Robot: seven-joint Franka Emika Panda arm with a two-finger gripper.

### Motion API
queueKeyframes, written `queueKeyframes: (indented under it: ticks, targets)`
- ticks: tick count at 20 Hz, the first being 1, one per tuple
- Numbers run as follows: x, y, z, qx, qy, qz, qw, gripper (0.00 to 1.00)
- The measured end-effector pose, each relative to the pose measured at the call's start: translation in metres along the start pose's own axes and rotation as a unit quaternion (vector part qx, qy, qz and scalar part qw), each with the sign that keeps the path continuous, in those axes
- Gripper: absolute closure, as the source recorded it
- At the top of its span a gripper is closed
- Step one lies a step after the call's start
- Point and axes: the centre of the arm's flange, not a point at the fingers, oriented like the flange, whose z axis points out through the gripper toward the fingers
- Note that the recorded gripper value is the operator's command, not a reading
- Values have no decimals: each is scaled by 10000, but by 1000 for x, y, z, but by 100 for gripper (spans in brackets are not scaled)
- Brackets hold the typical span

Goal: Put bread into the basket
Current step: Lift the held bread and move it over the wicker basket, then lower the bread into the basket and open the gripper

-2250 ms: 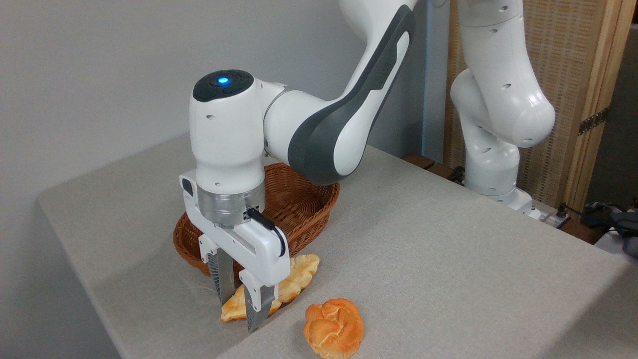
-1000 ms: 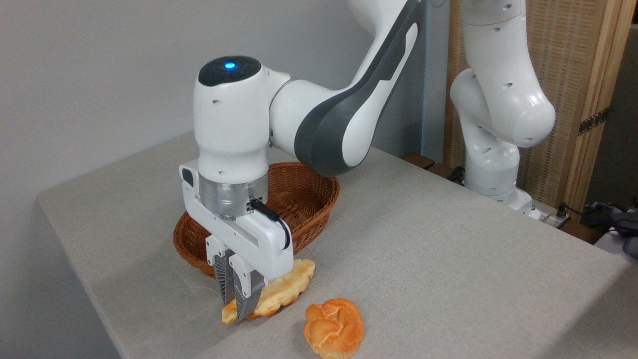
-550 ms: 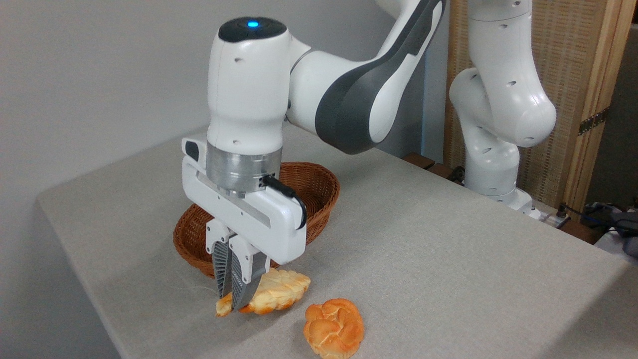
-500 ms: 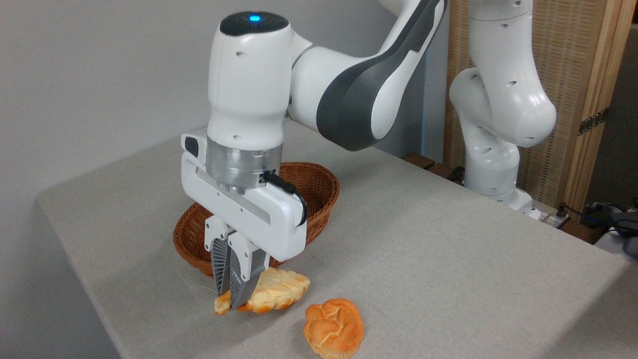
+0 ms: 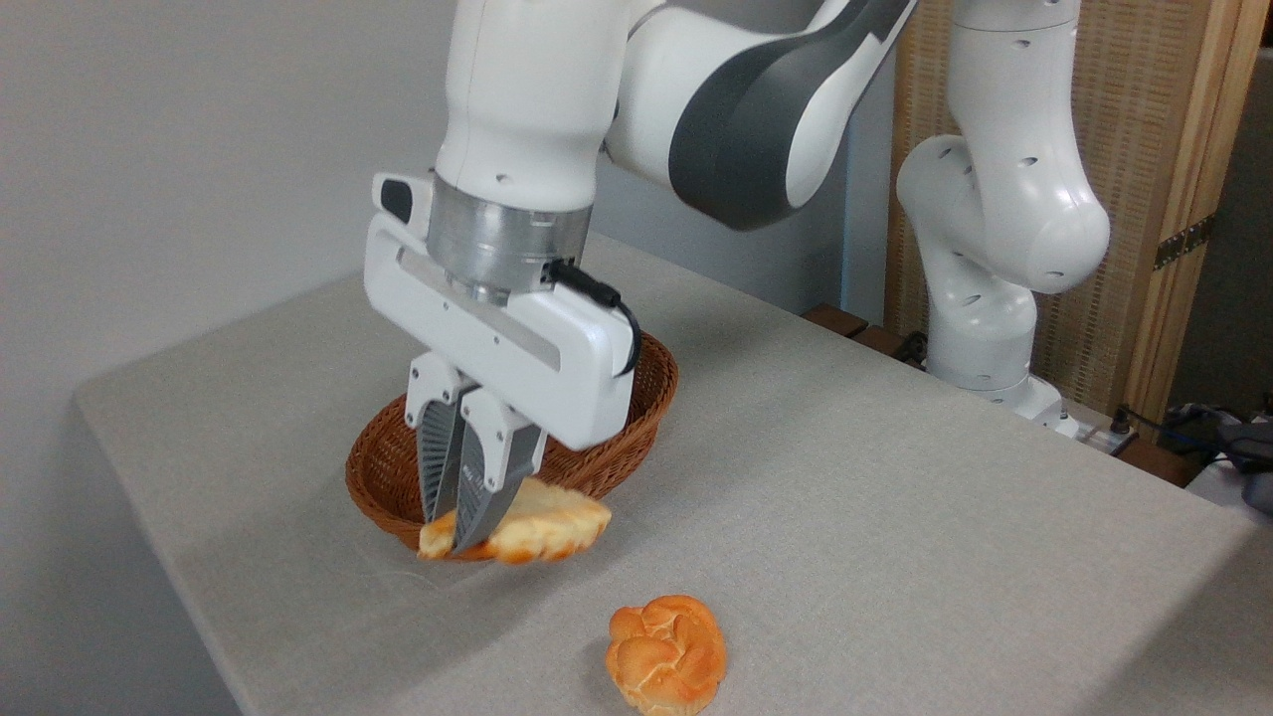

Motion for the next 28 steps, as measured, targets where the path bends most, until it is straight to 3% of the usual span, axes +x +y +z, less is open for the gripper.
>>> queueKeyframes:
  ticks: [5, 11, 13, 15, 16, 28]
  targets:
    - [12, 41, -8, -533, -211, 279, 9980, 83]
    - [35, 101, 17, -991, -615, 338, 9926, 79]
    - [42, 115, 23, -1033, -691, 222, 9920, 55]
    - [46, 124, 28, -1051, -753, 90, 9916, 4]
    - [46, 126, 31, -1056, -787, 10, 9913, 0]
    - [46, 125, 38, -1062, -844, -59, 9907, 0]
